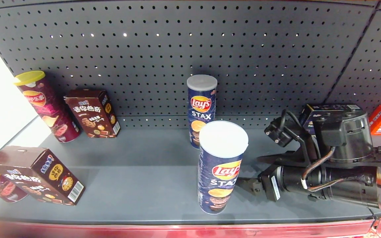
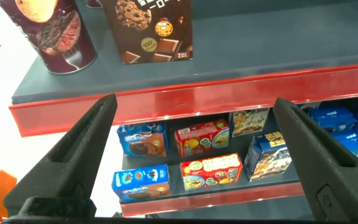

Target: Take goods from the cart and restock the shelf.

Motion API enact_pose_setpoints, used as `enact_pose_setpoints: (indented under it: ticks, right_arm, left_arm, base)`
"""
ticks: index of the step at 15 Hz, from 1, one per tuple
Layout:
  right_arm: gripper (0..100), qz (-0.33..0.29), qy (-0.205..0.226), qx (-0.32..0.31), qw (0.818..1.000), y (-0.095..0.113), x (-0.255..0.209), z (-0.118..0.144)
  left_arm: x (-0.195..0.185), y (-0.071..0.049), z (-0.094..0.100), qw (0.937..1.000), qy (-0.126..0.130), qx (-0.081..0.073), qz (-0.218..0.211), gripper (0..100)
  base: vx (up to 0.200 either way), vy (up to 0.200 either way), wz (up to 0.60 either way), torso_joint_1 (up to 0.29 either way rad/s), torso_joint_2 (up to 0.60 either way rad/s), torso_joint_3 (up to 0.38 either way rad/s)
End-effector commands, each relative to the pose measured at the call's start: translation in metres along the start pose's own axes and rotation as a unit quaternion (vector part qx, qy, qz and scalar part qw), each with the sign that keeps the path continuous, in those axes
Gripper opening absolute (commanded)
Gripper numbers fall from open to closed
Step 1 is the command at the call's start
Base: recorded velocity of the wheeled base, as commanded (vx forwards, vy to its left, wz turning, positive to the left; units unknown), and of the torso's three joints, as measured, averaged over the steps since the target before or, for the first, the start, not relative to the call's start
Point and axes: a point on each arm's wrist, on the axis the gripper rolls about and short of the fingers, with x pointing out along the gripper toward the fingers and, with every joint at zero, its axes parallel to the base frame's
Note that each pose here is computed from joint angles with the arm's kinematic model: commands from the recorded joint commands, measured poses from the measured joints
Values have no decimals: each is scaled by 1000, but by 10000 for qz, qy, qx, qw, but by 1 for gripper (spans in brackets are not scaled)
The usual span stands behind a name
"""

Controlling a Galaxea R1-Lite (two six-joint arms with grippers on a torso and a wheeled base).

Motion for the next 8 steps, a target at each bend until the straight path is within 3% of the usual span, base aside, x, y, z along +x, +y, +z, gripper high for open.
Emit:
enact_pose_setpoints:
  ticks: [1,8]
  right_arm:
    - [100,-1,91,5,10000,0,-2,-7]
    - [100,97,-15,-37,9999,5,-8,-4]
  left_arm:
    - [0,0,0,10000,6,7,1,100]
    - [0,0,0,10000,7,7,16,100]
  base:
    - [0,0,0,0,0,0]
    - [0,0,0,0,0,0]
